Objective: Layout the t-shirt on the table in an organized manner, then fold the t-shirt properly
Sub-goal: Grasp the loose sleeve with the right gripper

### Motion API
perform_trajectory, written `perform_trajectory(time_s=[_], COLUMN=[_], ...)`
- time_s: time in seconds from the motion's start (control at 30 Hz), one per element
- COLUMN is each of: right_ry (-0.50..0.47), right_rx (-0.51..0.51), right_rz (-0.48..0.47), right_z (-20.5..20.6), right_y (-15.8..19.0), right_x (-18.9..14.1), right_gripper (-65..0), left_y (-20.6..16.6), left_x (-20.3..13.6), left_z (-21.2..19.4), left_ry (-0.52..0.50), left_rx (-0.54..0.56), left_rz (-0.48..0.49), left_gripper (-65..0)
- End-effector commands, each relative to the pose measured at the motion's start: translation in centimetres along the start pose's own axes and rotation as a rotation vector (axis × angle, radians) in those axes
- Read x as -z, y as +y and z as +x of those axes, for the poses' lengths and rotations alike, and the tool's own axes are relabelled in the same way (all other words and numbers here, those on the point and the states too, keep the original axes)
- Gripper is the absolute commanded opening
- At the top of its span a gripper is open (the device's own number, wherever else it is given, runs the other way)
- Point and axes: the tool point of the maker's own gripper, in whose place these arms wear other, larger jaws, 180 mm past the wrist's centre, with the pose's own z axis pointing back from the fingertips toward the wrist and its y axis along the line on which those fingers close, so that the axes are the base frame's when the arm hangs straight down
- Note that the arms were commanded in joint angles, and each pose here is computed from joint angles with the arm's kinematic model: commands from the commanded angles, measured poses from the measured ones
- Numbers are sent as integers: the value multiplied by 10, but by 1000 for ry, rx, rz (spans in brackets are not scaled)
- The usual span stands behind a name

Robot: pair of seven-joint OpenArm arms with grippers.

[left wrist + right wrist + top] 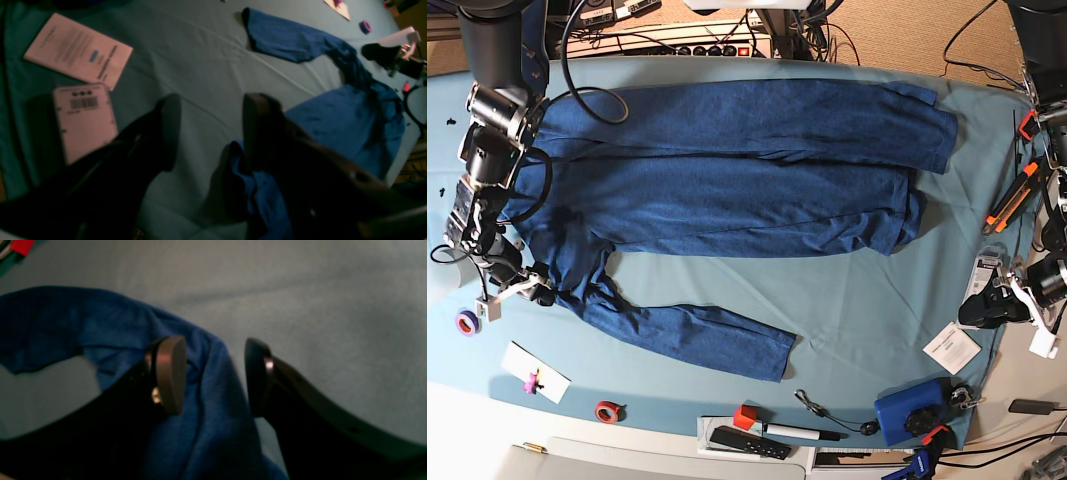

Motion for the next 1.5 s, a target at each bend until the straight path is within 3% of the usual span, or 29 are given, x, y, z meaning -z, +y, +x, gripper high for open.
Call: perform_trajectory(time_s=[0.0, 0.3, 0.37, 0.47, 0.5, 0.77, 0.97, 1.13, 1.47], right_ry=[-65, 1, 0, -14, -20, -45, -92, -82, 47], right_rx=[-9, 38, 41, 49, 51, 92, -67, -239, -328], right_rz=[-17, -4, 10, 56, 82, 228, 282, 278, 405], right_z=[26, -14, -15, -13, -12, 20, 32, 5, -78], right_y=[-6, 1, 7, 18, 23, 55, 79, 95, 136], right_x=[-5, 10, 13, 15, 15, -4, -44, -80, -137], right_gripper=[-369, -381, -449, -632, -650, -650, -650, -650, -650], left_y=[-2, -2, -2, -2, -2, -2, 2, 2, 2], left_x=[-9, -9, -9, -9, -9, -9, -9, -9, -9], left_z=[28, 28, 27, 28, 27, 27, 24, 24, 24], left_ry=[-66, -67, -67, -67, -66, -66, -46, -47, -47], left_rx=[39, 39, 38, 38, 38, 39, 49, 48, 49], left_rz=[-2, -3, -3, -3, -3, -1, 18, 18, 18], left_gripper=[-345, -345, -345, -345, -345, -345, -346, -346, -346])
